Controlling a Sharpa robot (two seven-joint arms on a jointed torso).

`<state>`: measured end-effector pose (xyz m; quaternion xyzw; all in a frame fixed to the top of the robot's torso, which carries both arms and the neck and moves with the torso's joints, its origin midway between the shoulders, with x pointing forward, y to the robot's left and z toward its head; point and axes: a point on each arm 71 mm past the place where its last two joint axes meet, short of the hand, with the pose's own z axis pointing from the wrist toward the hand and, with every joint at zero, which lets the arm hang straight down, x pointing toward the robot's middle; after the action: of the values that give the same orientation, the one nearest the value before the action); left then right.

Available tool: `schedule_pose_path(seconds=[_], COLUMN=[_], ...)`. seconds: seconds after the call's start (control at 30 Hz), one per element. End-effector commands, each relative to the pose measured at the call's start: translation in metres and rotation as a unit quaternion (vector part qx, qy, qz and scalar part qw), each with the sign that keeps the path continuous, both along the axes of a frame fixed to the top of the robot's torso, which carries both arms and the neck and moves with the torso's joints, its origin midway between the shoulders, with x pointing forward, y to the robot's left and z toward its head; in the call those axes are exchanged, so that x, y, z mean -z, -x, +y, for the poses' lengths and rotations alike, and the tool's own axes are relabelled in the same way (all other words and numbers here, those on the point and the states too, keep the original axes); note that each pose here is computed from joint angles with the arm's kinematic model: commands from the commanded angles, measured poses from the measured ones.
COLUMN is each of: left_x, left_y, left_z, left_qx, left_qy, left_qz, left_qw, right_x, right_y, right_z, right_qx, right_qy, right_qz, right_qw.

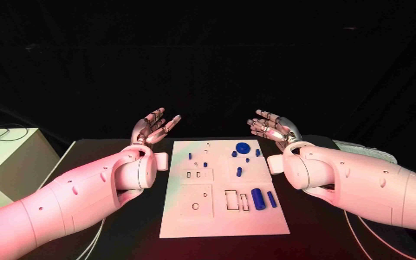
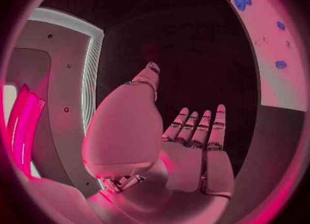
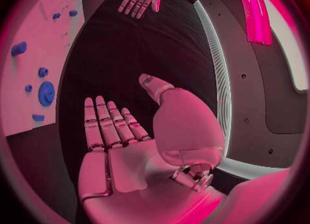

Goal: Assemble the parts on the task board

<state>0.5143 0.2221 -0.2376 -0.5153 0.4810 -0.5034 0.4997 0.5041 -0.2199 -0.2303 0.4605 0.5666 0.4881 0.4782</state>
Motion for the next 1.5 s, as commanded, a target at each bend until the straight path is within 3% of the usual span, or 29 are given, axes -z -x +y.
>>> schedule_pose_path(seconds=[0.03, 0.23, 0.27, 0.4, 0.57, 0.73, 0.9, 1.17, 1.33, 1.5], left_x=[0.0003, 0.0005, -0.0107, -0.0192, -0.0312, -0.0418, -0.0541, -0.069, -0.0742, -0.0784], left_y=[-0.0028, -0.0031, 0.0024, 0.0065, 0.0134, 0.0217, 0.0323, 0.0475, 0.0529, 0.056], left_z=[-0.008, -0.008, 0.002, 0.005, 0.005, 0.002, -0.003, -0.013, -0.016, -0.018], left_qx=[0.056, 0.056, 0.084, 0.092, 0.105, 0.123, 0.142, 0.171, 0.179, 0.183], left_qy=[-0.002, -0.002, -0.008, -0.012, -0.008, -0.001, 0.005, 0.008, 0.009, 0.01], left_qz=[-0.006, -0.006, -0.015, -0.024, -0.031, -0.035, -0.041, -0.052, -0.056, -0.06], left_qw=[0.998, 0.998, 0.996, 0.995, 0.994, 0.992, 0.989, 0.984, 0.982, 0.981], right_x=[0.003, 0.003, -0.017, -0.028, -0.043, -0.051, -0.058, -0.061, -0.061, -0.059], right_y=[-0.004, -0.008, -0.016, -0.019, -0.021, -0.023, -0.025, -0.029, -0.031, -0.032], right_z=[0.008, 0.005, -0.012, -0.016, -0.016, -0.016, -0.014, -0.011, -0.006, -0.003], right_qx=[-0.091, -0.107, -0.105, -0.114, -0.137, -0.152, -0.16, -0.158, -0.157, -0.157], right_qy=[0.014, 0.026, 0.163, 0.227, 0.328, 0.4, 0.474, 0.569, 0.598, 0.615], right_qz=[0.028, 0.036, -0.089, -0.132, -0.179, -0.197, -0.208, -0.197, -0.196, -0.19], right_qw=[0.995, 0.993, 0.977, 0.958, 0.918, 0.882, 0.84, 0.783, 0.761, 0.749])
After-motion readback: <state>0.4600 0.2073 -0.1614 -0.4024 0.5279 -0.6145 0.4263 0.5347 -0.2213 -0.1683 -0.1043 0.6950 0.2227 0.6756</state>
